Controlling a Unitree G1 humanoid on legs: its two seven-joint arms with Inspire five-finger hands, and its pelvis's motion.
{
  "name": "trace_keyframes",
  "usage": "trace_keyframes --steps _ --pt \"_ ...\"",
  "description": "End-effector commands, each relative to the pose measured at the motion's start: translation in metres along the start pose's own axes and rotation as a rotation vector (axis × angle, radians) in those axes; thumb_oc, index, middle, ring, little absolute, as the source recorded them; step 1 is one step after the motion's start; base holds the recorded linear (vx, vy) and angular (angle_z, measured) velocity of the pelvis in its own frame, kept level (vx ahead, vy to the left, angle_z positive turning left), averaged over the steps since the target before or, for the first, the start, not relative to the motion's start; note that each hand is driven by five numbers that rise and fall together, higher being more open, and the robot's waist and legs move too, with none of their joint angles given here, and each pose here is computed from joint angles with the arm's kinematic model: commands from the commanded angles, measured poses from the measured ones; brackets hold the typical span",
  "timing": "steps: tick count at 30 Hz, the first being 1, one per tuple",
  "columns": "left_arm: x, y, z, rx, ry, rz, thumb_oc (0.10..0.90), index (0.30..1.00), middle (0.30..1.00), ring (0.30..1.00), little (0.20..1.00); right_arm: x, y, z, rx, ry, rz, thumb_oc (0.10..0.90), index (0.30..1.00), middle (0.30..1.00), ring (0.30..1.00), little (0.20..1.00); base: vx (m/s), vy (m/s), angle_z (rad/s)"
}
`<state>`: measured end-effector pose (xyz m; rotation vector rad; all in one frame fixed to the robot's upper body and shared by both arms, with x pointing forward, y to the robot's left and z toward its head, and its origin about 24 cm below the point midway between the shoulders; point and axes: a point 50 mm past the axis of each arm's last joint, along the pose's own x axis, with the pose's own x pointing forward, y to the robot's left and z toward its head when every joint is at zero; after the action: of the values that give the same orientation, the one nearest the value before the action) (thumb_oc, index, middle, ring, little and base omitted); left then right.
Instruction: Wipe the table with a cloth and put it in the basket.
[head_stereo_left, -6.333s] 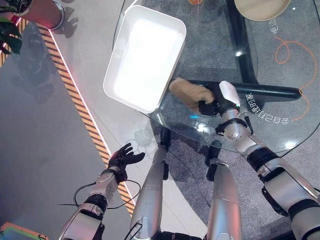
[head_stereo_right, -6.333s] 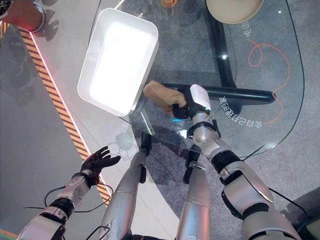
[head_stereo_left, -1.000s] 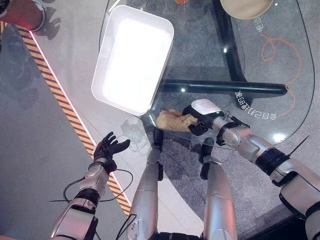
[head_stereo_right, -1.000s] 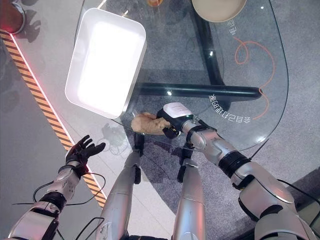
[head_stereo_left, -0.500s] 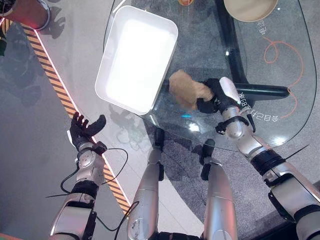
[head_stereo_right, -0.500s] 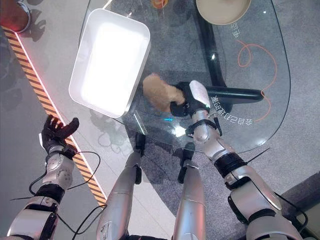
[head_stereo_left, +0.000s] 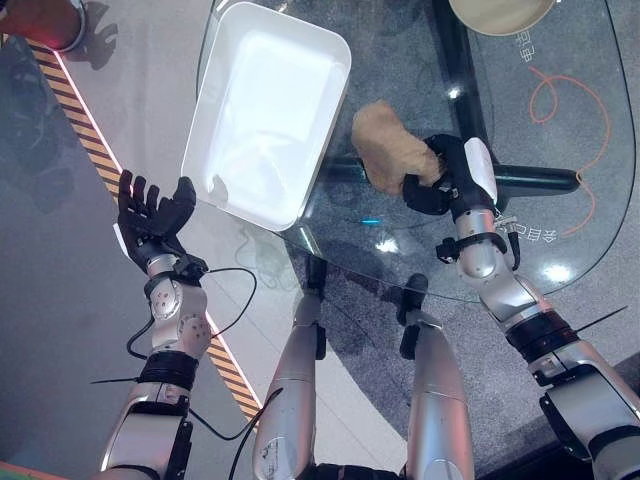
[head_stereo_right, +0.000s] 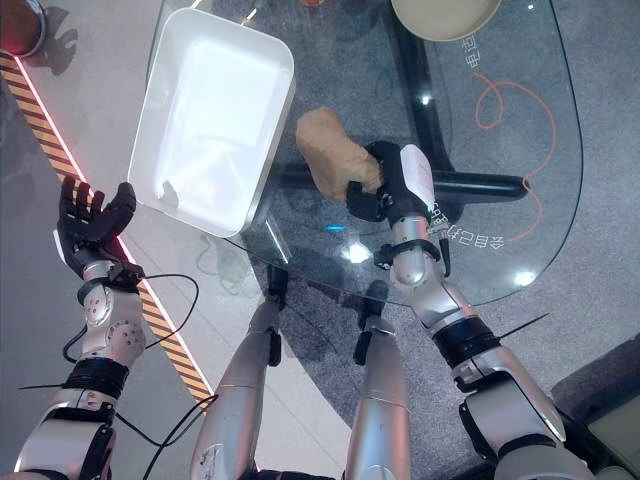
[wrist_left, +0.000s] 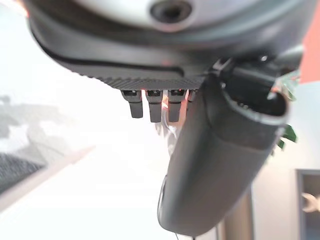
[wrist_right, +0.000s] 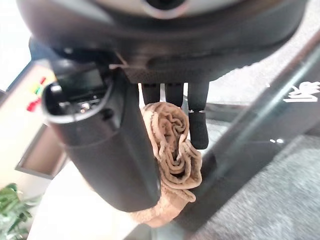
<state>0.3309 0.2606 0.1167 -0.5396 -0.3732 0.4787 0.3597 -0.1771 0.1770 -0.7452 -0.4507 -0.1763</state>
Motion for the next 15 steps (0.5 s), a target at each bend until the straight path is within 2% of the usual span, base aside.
trace_keyframes --steps 1,8,15 --pt "0.005 -0.013 0.042 -0.095 -0.207 -0.15 0.8 0.9 0.9 0.9 0.9 0.005 -0.027 0.082 0.164 -0.41 -0.188 0.1 0.3 0.3 0.3 0.2 0.0 0.0 0.0" --pt "-0.008 -0.052 0.036 -0.267 -0.081 -0.431 0.8 0.9 0.9 0.9 0.9 -0.003 -0.043 0.108 0.214 -0.555 -0.217 0.1 0.3 0.3 0.3 0.2 0.0 0.0 0.0" --pt "-0.016 -0.072 0.032 -0.371 0.015 -0.57 0.8 0.9 0.9 0.9 0.9 -0.01 -0.048 0.12 0.245 -0.631 -0.201 0.1 0.3 0.3 0.3 0.2 0.0 0.009 -0.01"
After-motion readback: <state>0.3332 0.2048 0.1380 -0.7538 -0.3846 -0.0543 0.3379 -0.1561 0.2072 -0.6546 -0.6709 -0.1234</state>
